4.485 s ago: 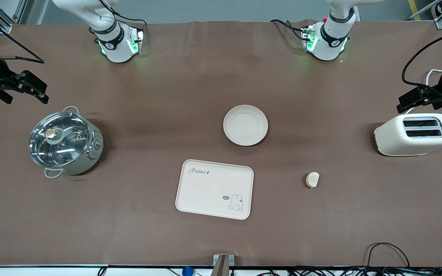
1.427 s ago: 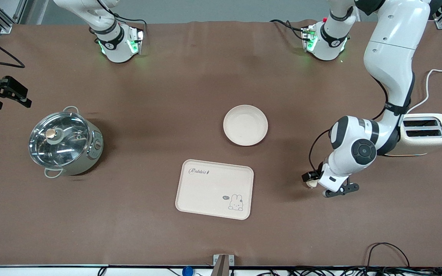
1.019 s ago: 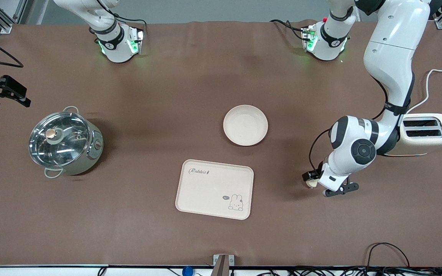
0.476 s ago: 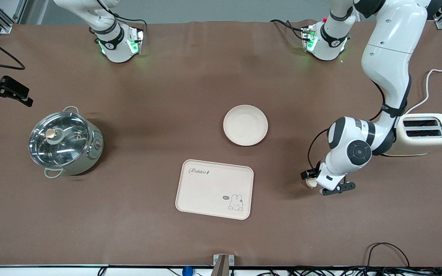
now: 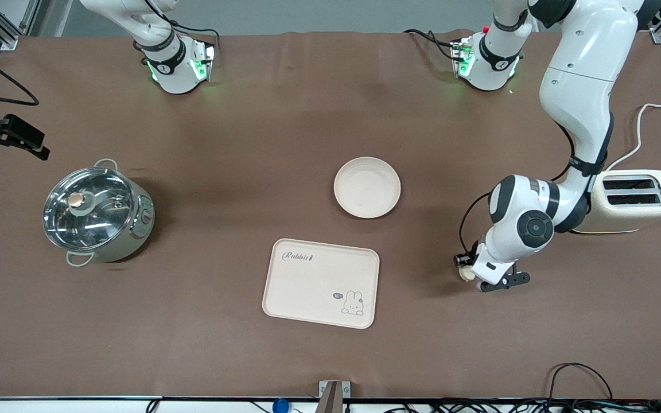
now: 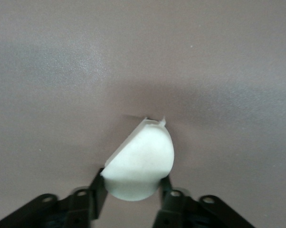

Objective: Place bun in plate and plate on tray
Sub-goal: 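Lift the bun and carry it over the white plate with the left gripper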

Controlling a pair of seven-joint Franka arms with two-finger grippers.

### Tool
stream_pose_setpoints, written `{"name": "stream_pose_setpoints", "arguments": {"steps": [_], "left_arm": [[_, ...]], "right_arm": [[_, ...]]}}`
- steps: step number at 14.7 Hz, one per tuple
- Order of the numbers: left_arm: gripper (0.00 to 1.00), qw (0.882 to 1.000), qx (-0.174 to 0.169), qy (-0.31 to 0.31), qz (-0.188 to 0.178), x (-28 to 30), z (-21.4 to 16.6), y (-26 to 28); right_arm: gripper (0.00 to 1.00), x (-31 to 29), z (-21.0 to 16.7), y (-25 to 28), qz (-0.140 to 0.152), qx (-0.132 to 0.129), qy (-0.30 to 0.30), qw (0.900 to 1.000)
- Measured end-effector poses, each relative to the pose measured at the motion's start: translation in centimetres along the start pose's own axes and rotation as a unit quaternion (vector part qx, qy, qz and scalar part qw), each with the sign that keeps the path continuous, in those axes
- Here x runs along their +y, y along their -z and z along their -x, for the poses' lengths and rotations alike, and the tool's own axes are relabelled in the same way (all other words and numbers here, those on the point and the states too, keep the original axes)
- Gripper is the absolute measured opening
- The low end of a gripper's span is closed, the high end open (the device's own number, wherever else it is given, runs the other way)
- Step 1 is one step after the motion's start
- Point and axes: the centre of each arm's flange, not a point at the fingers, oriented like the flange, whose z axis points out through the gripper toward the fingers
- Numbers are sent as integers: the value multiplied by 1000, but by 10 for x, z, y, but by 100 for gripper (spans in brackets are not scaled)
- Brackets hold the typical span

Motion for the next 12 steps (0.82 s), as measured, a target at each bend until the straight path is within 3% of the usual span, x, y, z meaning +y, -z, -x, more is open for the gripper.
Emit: {"name": "stream_pose_setpoints", "arguments": {"steps": [4, 9, 11, 12], "left_arm": [[11, 1000, 7, -16, -10, 5, 1, 1], [10, 1000, -5, -1, -15, 25, -5, 26], [10, 1000, -1, 21, -14, 52, -3, 45], [10, 999, 1, 36, -13, 64, 1, 49]], "right_arm": [[96, 0, 0, 0, 0, 0, 0, 1000], [44, -3, 0, 0, 0, 0, 2, 1000], [27, -3, 0, 0, 0, -1, 2, 1000], [26, -3, 0, 0, 0, -2, 2, 1000]]}}
